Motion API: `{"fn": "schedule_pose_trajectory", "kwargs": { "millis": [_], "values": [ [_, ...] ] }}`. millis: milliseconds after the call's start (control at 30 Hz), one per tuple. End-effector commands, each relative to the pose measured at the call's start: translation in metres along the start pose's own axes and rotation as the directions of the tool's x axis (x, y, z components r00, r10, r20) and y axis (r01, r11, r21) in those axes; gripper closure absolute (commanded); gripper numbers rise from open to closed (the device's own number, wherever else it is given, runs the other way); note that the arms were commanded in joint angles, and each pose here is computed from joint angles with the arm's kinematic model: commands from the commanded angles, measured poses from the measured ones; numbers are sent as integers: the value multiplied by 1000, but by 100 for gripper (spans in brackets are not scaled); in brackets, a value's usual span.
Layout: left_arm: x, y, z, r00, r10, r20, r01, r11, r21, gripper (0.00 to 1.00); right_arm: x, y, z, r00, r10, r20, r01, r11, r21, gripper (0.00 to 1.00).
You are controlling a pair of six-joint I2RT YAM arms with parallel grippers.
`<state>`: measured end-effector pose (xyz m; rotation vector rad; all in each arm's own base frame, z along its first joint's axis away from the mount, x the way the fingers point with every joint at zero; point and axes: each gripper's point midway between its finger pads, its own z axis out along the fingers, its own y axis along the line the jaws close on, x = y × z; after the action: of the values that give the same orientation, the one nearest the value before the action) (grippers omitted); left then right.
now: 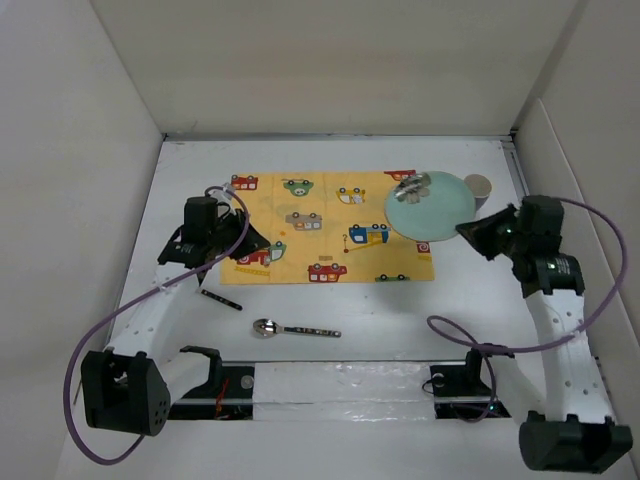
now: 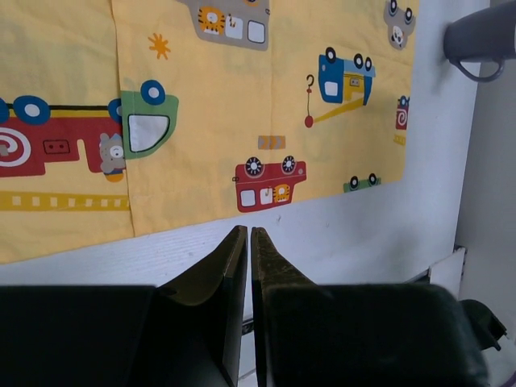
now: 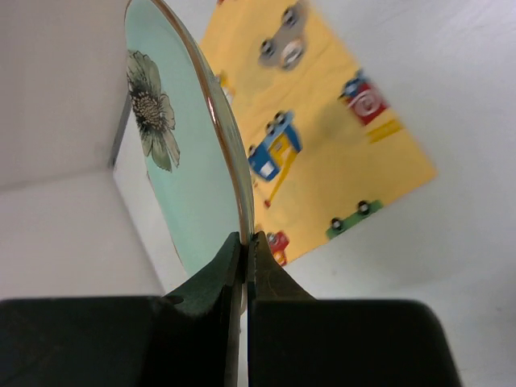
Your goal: Set the dinner table for one person
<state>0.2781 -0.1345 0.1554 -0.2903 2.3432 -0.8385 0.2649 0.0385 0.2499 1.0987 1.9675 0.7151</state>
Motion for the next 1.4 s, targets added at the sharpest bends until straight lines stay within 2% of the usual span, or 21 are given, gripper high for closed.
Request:
{"fn": "schedule_pose_trajectory", "kwargs": {
  "millis": [0,33,67,100,167,200,267,300,400,600,833,867,900,1000,1100,1167,1233,1300,1333,1367],
  "values": [
    [-25,-21,-9,997,29,73,-32,999,42,95,34,110,3,988,-118,-103,65,906,-418,100],
    [-26,-23,-10,997,26,79,-30,998,48,95,61,128,20,969,-183,-166,85,877,-473,100],
    [-24,-22,-10,997,25,75,-29,998,49,94,66,120,38,964,-180,-194,81,898,-433,100],
    [-23,-22,-11,997,21,75,-25,998,50,93,87,142,41,950,-234,-205,101,855,-510,100],
    [-22,-20,-13,996,22,86,-25,999,39,92,105,160,58,934,-292,-208,127,812,-570,100],
    [-21,-18,-15,996,22,90,-25,999,32,91,121,165,79,921,-314,-229,131,806,-578,100],
    [-21,-18,-18,994,25,106,-28,999,28,88,130,179,96,910,-350,-224,150,779,-609,100],
    [-21,-17,-19,994,26,107,-29,999,25,84,137,173,123,904,-351,-244,152,797,-585,100],
    [-18,-13,-22,993,16,115,-17,1000,6,81,156,184,142,883,-391,-259,153,763,-629,100],
    [-13,-3,-26,991,-3,131,7,999,-33,81,189,160,188,853,-395,-342,148,811,-567,100],
    [-10,3,-27,989,-18,144,26,998,-54,80,220,85,221,813,-354,-462,166,902,-398,100],
    [-10,5,-27,989,-17,149,26,998,-62,80,227,77,221,802,-354,-481,173,909,-380,96],
    [-11,5,-27,988,-17,151,27,997,-65,80,230,63,226,796,-344,-497,189,923,-336,81],
    [-12,7,-27,988,-10,154,22,997,-78,80,232,46,228,778,-358,-517,236,928,-288,55],
    [-16,9,-27,987,2,158,13,996,-92,79,228,43,224,772,-381,-509,277,922,-271,39],
    [-21,6,-29,986,19,164,-2,995,-100,78,208,47,215,774,-401,-490,316,915,-250,33],
    [-26,3,-30,985,28,172,-11,995,-98,77,199,57,205,769,-451,-454,355,891,-283,32],
    [-29,1,-32,984,48,173,-31,994,-101,74,175,57,199,775,-471,-422,402,882,-246,33],
    [-34,-2,-33,982,60,177,-43,994,-98,73,161,66,188,769,-515,-379,437,856,-277,35],
    [-36,-4,-34,981,73,179,-57,994,-97,73,140,66,185,782,-518,-347,448,854,-266,45]
  ]
}}
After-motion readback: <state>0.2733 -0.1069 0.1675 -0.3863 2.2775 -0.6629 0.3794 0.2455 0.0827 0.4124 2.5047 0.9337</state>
